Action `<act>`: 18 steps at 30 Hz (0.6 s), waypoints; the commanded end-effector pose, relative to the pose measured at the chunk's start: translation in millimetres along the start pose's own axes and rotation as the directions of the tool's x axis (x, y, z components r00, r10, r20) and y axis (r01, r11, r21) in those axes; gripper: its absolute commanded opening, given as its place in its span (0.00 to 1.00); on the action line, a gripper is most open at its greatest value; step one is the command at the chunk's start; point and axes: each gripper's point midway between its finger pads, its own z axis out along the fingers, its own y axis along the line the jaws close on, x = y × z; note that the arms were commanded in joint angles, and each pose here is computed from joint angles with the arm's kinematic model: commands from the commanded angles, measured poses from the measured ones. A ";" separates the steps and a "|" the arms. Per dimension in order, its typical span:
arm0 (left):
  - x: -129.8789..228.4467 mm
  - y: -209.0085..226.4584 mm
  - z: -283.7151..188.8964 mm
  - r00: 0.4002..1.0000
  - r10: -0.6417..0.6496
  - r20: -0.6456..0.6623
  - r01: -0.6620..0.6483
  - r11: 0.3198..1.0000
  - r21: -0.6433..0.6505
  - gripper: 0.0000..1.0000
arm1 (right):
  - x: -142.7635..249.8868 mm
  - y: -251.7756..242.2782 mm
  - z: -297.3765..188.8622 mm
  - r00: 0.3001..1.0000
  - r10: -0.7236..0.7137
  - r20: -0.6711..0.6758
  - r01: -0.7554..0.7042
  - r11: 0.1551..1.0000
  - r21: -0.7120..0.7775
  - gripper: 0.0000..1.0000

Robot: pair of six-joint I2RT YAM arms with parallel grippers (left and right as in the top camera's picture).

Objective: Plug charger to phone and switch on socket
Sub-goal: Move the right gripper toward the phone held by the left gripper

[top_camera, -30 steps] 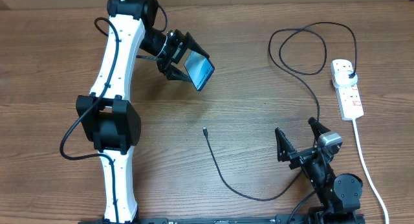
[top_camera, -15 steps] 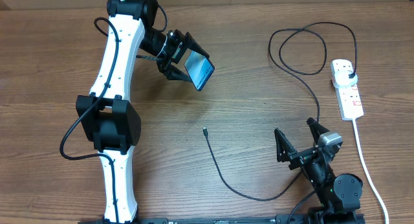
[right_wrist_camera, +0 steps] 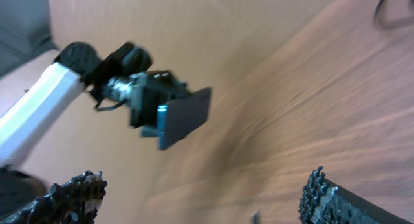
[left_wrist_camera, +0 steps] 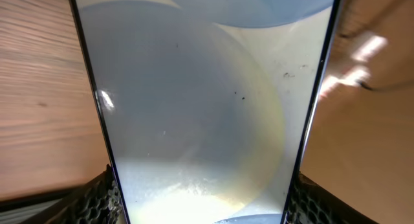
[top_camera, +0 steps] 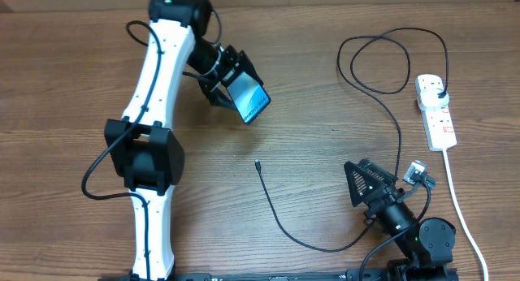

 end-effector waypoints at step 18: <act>0.9 -15.0 26.4 0.969 -0.022 0.244 0.067 0.982 -0.176 0.05 | 16.4 45.9 -6.3 0.986 0.055 -0.160 -0.082 0.982 -0.167 0.94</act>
